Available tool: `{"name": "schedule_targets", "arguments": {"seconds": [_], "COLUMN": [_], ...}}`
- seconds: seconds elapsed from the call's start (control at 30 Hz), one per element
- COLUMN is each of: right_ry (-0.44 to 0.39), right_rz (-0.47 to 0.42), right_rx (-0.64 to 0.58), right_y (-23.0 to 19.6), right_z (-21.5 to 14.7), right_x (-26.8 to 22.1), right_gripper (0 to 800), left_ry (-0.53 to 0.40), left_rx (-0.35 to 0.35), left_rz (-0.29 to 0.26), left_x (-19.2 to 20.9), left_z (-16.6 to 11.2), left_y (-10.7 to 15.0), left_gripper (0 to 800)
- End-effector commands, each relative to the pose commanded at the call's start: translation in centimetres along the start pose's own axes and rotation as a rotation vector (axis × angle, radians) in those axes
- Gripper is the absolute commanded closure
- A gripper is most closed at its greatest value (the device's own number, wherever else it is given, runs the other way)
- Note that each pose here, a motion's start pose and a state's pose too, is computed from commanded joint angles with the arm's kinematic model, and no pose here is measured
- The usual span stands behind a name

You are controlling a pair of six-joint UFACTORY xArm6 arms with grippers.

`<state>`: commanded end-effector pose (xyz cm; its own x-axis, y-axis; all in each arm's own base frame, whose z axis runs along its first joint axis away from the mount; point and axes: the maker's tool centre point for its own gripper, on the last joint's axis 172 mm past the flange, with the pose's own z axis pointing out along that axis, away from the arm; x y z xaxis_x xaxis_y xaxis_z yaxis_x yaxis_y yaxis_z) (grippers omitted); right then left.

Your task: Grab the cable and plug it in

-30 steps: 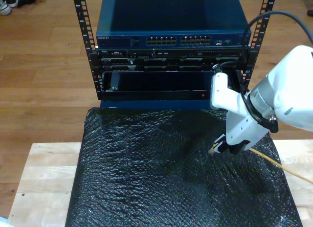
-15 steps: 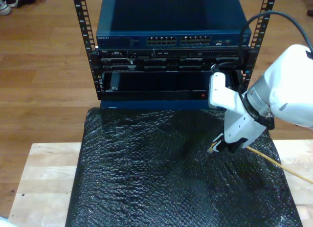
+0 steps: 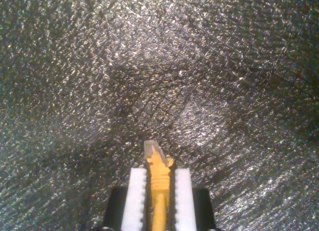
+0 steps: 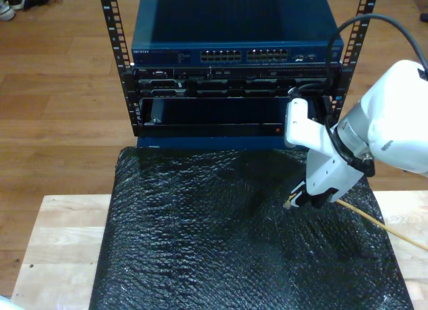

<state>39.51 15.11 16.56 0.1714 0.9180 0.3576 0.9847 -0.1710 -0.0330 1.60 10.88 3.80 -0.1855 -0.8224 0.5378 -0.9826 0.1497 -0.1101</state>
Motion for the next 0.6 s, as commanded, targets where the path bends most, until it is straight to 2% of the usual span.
{"name": "schedule_targets", "arguments": {"seconds": [0.43, 0.6], "right_ry": [0.007, 0.013], "right_rz": [-0.006, -0.036], "right_rx": [-0.093, -0.206], "right_y": [2.7, 5.3], "right_z": [-0.6, -1.6], "right_x": [0.5, 1.6], "right_gripper": [800, 800], "left_ry": [0.001, 0.001], "left_rx": [0.002, 0.002], "left_rz": [0.009, 0.009], "left_x": [0.0, 0.0], "left_z": [0.0, 0.0], "left_y": [0.0, 0.0], "left_gripper": [0, 0]}}
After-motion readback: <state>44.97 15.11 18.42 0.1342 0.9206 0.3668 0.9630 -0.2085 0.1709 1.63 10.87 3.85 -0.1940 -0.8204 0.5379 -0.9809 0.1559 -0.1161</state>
